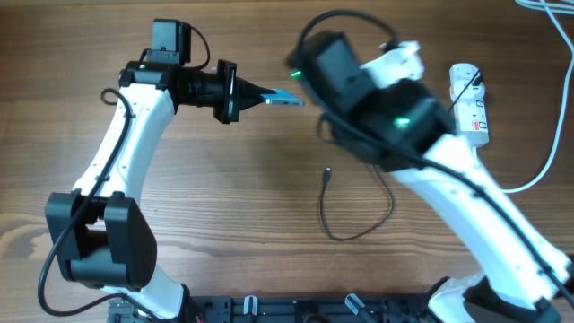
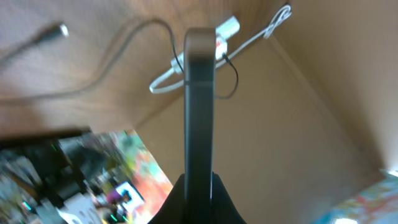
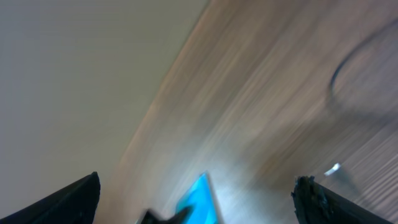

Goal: Plug charger to phone and switch on socket
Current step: 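Release the phone from the right gripper and pull right arm back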

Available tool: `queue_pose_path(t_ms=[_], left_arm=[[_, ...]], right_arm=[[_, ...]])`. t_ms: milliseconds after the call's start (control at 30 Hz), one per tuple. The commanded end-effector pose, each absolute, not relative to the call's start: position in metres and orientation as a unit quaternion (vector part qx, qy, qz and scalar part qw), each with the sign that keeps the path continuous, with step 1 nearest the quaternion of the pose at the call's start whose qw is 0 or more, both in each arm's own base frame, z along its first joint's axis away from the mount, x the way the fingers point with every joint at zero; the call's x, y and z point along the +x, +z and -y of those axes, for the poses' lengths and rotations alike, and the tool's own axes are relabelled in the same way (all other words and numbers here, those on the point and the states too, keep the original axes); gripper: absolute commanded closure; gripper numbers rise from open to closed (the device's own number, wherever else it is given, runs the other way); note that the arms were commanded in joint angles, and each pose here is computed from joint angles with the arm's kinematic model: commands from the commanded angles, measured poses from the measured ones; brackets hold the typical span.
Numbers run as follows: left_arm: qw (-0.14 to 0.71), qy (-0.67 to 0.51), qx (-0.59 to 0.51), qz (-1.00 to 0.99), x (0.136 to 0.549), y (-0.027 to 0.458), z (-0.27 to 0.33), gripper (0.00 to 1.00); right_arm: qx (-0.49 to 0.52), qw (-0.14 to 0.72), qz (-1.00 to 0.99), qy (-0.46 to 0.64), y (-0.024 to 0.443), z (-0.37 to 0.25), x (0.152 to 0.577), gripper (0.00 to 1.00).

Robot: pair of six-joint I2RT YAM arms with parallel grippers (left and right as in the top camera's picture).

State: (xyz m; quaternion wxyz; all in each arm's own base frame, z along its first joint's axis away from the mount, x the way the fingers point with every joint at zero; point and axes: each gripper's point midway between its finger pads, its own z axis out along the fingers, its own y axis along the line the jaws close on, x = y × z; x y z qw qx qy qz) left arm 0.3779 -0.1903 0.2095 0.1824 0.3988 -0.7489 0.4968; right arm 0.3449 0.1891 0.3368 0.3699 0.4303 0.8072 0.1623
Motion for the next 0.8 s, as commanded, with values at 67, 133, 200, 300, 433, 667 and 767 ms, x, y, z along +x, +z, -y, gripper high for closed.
queue_pose_path(t_ms=[67, 133, 200, 300, 433, 667, 767], left_arm=[[0.049, 0.487, 0.282, 0.826, 0.387, 0.207, 0.181, 0.96], [0.033, 0.487, 0.253, 0.835, 0.386, 0.207, 0.181, 0.96], [0.013, 0.484, 0.223, 0.846, 0.386, 0.205, 0.180, 0.96], [-0.013, 0.460, 0.200, 0.865, 0.387, 0.197, 0.174, 0.96], [-0.033, 0.394, 0.219, 0.892, 0.388, 0.176, 0.156, 0.96], [-0.051, 0.282, 0.263, 0.921, 0.385, 0.149, 0.122, 0.96], [-0.046, 0.277, 0.266, 0.922, 0.382, 0.147, 0.120, 0.96]], right_arm=[[0.169, 0.348, -0.920, 0.062, 0.333, -0.152, 0.347, 0.00], [0.105, 0.314, -0.941, 0.066, 0.323, -0.152, 0.345, 0.00], [0.072, 0.281, -0.954, 0.074, 0.312, -0.150, 0.342, 0.00], [0.056, 0.234, -0.966, 0.096, 0.294, -0.149, 0.338, 0.00], [0.040, 0.202, -0.974, 0.099, 0.275, -0.146, 0.335, 0.00], [0.030, 0.147, -0.984, 0.099, 0.232, -0.150, 0.325, 0.05], [0.029, 0.126, -0.986, 0.107, 0.203, -0.156, 0.324, 0.16]])
